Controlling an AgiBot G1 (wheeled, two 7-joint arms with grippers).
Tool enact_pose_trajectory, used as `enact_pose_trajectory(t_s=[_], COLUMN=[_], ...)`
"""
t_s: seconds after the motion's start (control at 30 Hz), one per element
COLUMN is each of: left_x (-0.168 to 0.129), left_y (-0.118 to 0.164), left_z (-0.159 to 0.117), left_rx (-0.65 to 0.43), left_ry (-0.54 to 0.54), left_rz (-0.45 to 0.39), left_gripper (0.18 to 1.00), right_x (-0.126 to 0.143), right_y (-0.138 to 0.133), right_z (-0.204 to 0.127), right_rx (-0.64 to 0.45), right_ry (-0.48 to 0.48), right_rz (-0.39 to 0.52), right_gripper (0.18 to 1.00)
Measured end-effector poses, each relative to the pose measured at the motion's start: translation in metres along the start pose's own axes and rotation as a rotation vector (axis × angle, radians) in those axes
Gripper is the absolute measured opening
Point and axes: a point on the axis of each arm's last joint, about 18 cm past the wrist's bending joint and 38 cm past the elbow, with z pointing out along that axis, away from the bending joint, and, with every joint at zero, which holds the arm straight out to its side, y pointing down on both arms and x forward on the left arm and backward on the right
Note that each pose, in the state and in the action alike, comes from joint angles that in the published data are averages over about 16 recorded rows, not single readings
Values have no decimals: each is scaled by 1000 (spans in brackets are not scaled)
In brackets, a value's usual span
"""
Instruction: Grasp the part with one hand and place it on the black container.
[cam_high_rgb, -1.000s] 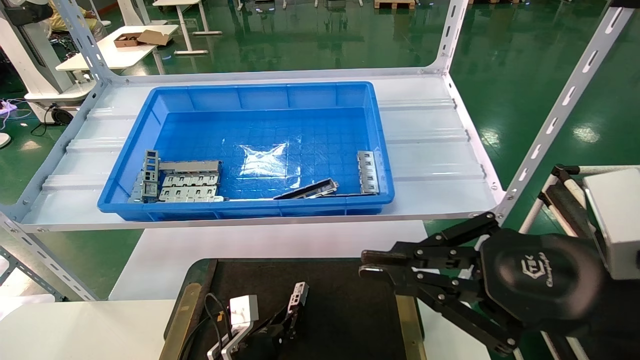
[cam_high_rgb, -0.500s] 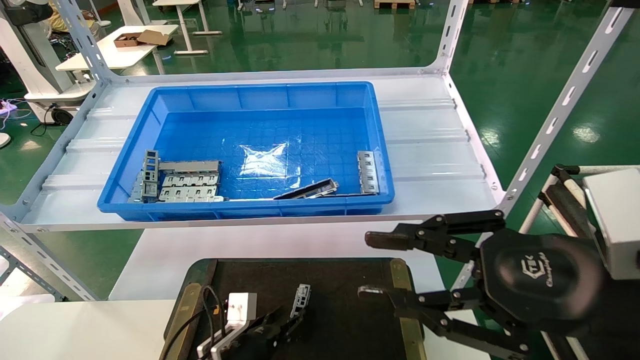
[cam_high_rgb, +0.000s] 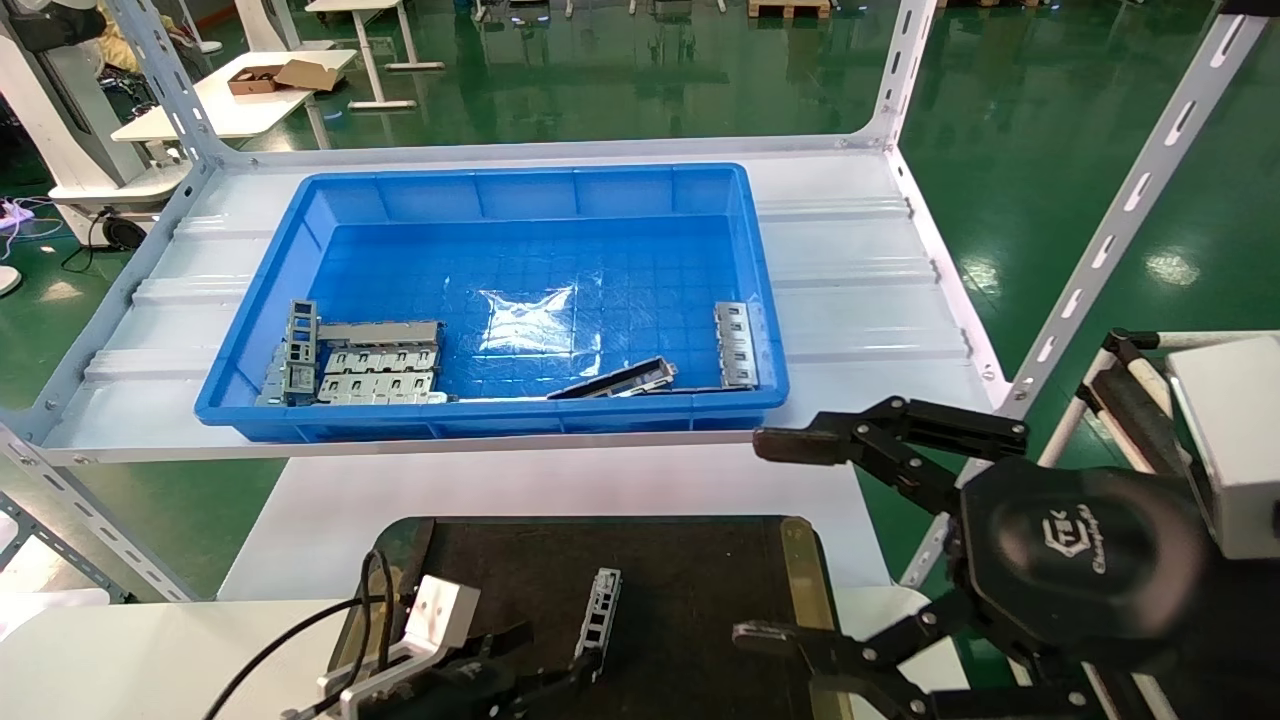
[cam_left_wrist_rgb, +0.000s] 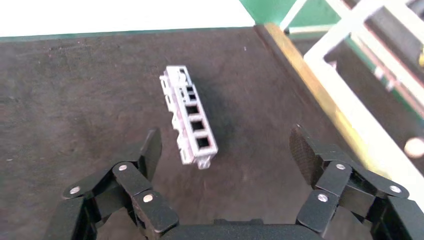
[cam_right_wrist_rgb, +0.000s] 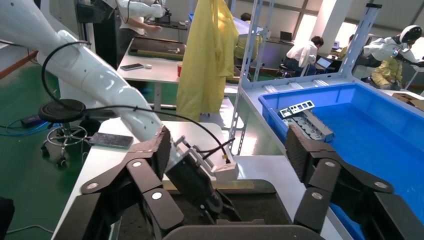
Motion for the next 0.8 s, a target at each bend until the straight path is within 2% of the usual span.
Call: enact_pose_trajectory(t_s=[0.13,0.4,0.8], left_x=[-5,-12,-20], left_y=[-9,-28,-55], left_z=[-12,-36,-70], left_rx=[-27,-53,-22], left_ry=[20,76,148], left_rz=[51,141,227], left_gripper=[919,980,1000], right_x=[0,0,0], right_y=[0,0,0], right_z=[0,0,0], right_rx=[0,0,0], right_ry=[0,0,0], right_rz=[0,0,0], right_gripper=[824,940,999])
